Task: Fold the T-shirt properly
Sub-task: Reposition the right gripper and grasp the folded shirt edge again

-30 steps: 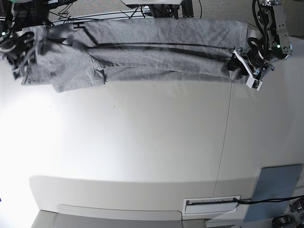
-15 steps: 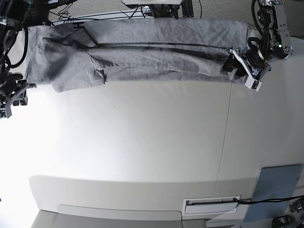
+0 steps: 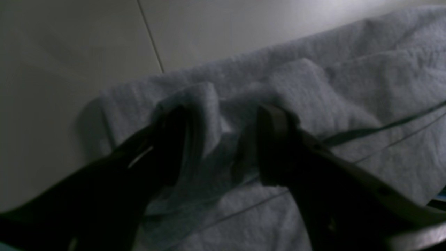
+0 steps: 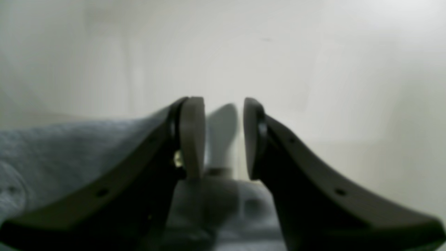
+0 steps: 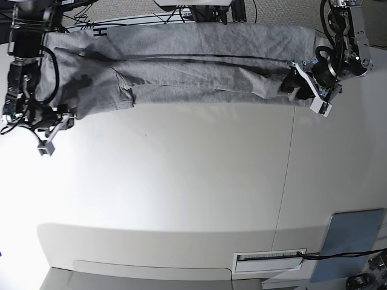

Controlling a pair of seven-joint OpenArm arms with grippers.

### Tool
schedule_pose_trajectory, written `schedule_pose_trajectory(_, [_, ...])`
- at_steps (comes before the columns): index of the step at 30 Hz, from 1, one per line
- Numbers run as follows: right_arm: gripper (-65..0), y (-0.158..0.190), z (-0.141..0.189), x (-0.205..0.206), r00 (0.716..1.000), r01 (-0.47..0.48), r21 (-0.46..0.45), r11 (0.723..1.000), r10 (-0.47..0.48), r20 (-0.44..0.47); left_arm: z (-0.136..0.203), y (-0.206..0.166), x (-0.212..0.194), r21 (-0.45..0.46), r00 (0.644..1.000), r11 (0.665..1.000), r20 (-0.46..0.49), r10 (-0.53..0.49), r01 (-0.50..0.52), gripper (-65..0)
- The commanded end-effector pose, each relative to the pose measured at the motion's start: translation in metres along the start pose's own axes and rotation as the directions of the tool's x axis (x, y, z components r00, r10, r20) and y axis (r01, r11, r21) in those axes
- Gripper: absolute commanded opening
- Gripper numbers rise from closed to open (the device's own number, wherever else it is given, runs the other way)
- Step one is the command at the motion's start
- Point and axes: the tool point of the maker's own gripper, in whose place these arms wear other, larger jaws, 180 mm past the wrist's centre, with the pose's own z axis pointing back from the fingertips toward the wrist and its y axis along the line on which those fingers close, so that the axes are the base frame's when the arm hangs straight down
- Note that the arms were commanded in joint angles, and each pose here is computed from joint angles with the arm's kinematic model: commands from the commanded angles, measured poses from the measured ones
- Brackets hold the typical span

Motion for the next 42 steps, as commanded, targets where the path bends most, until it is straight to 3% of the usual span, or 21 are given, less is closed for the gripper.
schedule_pose_trajectory(1, [-45.9,-0.001,0.005,0.012,0.999,-0.007,-0.001,1.0,0.007,0.031,0.005,0.002,0.014,0.0,0.999,1.0,0.047,-0.018,0.018,-31.5])
schedule_pose_trajectory(6, [-48.3,0.012,-0.001,0.001,1.0,0.001,0.028,1.0,-0.001,-0.022,0.005,0.002,0.015,0.001,0.999,1.0,0.049,-0.018,0.018,-31.5])
schedule_pose_trajectory(12, [-65.0,0.009,0.007,0.014,1.0,-0.029,0.017,0.999,0.029,0.001,0.005,0.002,0.015,0.001,0.999,1.0,0.049,-0.018,0.018,-31.5])
schedule_pose_trajectory(25, [-65.0,0.035,0.057,0.047,0.961,-0.252,-0.069,0.965,0.258,0.099,0.005,0.003,0.014,0.008,0.999,1.0,0.048,-0.009,0.009,-31.5])
schedule_pose_trajectory(31, [-65.0,0.068,0.071,0.014,0.924,-0.366,-0.061,0.929,0.37,0.094,0.005,0.003,0.014,0.008,0.999,1.0,0.049,-0.01,0.009,-31.5])
schedule_pose_trajectory(39, [-65.0,0.116,0.089,-0.042,0.87,-0.486,0.014,0.874,0.482,0.1,0.005,0.003,0.014,0.008,0.999,1.0,0.048,-0.01,0.009,-31.5])
schedule_pose_trajectory(42, [-65.0,0.127,0.091,-0.06,0.868,-0.494,0.058,0.868,0.488,0.095,0.005,0.003,0.014,0.008,0.999,1.0,0.048,-0.009,0.009,-31.5])
